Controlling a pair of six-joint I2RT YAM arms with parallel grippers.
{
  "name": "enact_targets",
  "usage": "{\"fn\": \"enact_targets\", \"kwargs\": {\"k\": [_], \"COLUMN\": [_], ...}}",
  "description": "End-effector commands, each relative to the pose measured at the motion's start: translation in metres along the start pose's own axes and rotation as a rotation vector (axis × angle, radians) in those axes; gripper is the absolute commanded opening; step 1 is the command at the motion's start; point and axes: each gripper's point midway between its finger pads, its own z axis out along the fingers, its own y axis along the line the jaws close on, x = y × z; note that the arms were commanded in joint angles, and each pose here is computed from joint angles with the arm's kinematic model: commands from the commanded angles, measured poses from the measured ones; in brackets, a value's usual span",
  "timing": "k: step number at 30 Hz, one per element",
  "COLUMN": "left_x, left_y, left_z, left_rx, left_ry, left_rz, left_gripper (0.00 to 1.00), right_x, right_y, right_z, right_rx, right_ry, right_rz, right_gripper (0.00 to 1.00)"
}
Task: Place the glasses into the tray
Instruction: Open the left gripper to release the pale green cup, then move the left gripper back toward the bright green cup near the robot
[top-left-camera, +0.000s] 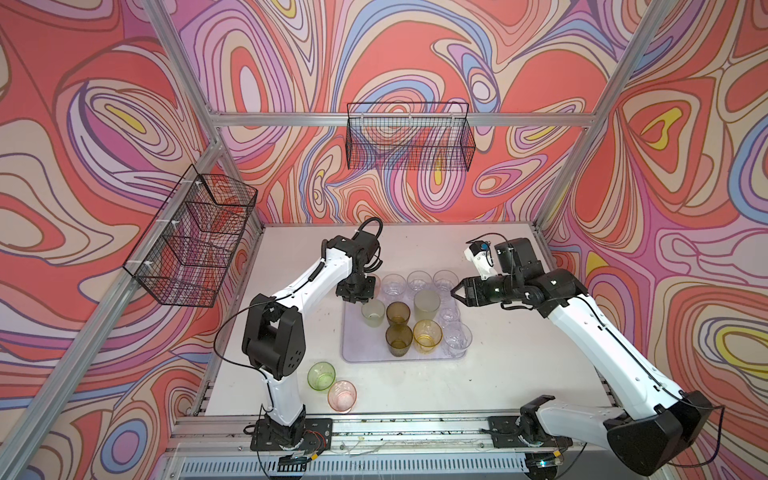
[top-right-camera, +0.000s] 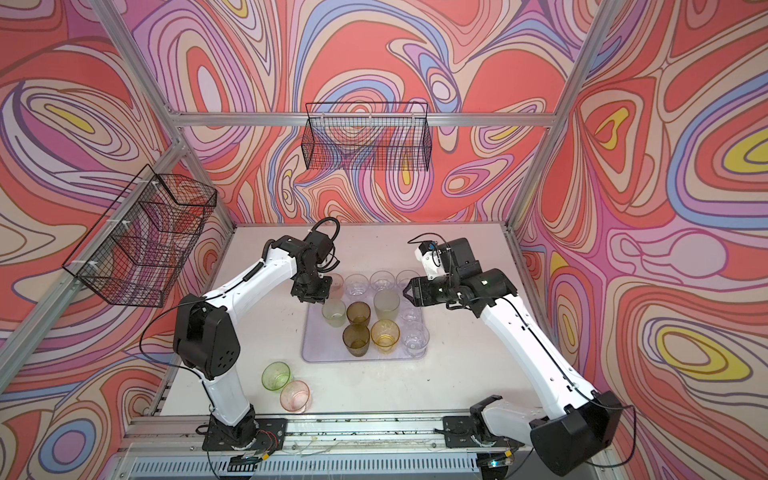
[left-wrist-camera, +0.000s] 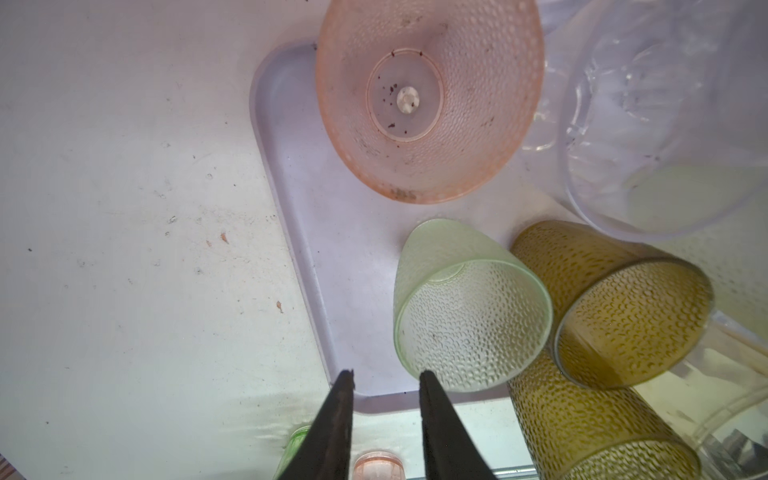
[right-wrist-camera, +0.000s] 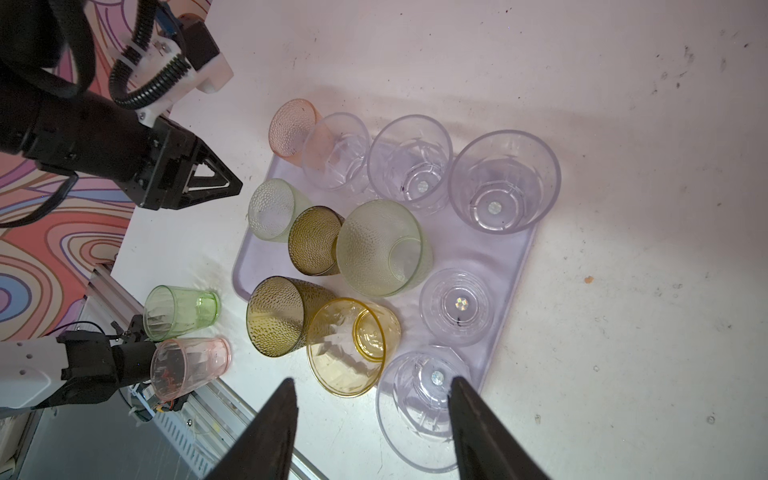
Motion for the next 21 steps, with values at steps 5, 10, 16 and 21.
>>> {"fn": "enact_targets", "kwargs": {"k": [5, 10, 16, 21], "left_x": [0.011, 0.020, 0.034, 0.046], "left_y": [0.015, 0.020, 0.034, 0.052], "left_z": [-0.038, -0.052, -0.070, -0.082], "left_rx": [-0.009, 0.017, 0.028, -0.001], "left_ry": [-0.043, -0.064, -0.100, -0.137], "left_rz": [-0.006, -0.028, -0.076, -0.140], "left_gripper": [0.32, 0.32, 0.35, 0.36], "right_x": [-0.007, -0.007, -0.007, -0.008], "right_y": [0.002, 0.002, 0.002, 0.004], "right_z": [0.000, -0.001, 0.002, 0.002], "right_rx": [-0.014, -0.014, -0.023, -0.029], "right_ry": [-0.026, -0.037, -0.040, -0.040], "right_rz": [-0.005, -0.008, -0.006, -0.005], "right_gripper": [0.60, 0.60, 0.60, 0.60]}}
